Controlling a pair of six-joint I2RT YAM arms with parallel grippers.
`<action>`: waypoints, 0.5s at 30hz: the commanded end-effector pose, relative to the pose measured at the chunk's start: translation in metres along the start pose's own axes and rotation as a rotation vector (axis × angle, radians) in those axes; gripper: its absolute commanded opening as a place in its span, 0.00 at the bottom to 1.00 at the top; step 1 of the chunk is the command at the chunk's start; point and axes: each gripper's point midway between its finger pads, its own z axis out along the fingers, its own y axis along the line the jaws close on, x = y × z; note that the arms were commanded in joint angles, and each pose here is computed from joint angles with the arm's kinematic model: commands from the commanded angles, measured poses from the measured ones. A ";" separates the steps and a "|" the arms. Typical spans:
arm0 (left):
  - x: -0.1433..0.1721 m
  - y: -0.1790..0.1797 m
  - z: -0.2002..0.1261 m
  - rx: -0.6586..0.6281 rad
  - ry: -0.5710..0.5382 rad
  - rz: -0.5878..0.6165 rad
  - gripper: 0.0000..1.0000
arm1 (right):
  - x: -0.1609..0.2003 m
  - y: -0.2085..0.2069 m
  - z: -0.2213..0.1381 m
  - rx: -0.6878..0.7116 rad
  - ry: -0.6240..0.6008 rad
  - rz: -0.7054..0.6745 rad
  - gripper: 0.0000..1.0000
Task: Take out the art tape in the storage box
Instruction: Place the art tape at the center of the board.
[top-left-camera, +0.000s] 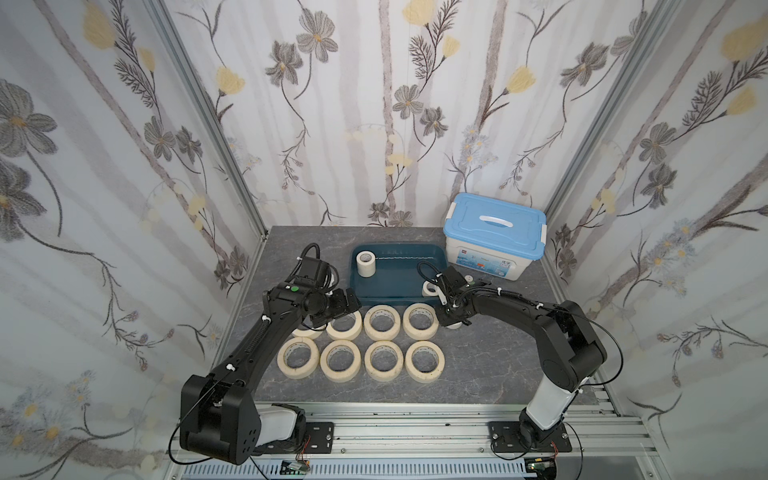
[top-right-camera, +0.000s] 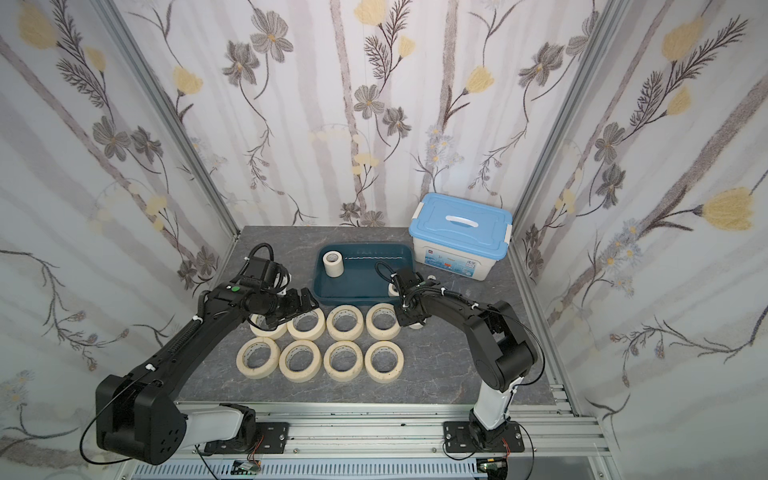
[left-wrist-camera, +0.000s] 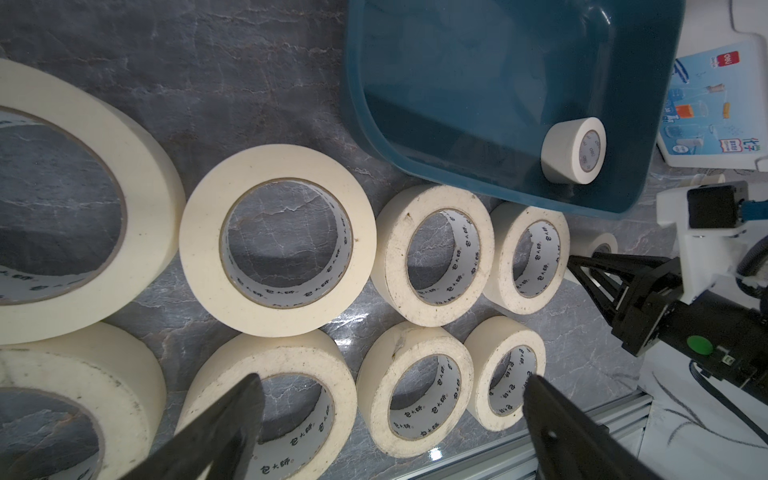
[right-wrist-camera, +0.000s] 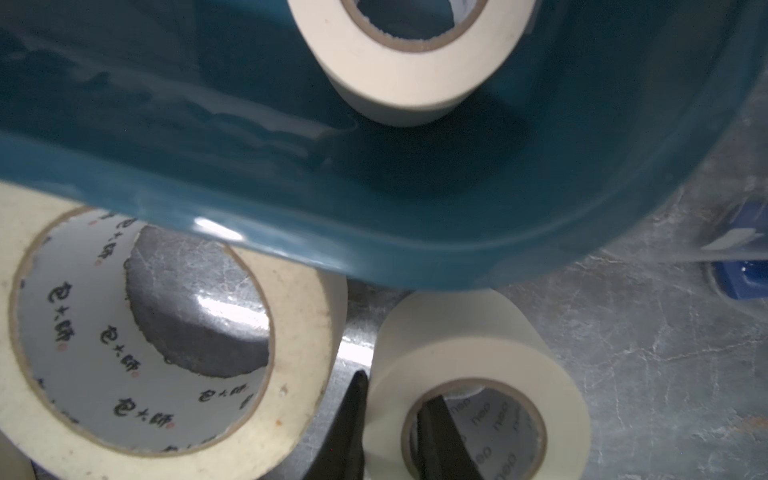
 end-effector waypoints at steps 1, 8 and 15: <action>0.000 0.003 0.001 -0.014 0.000 -0.003 1.00 | -0.007 0.003 0.002 -0.009 -0.021 0.015 0.17; 0.000 0.003 0.002 -0.014 0.004 -0.005 1.00 | -0.004 0.002 0.007 -0.006 -0.007 0.015 0.19; -0.001 0.002 0.003 -0.009 0.004 -0.006 1.00 | -0.003 0.003 0.004 -0.010 -0.012 0.020 0.22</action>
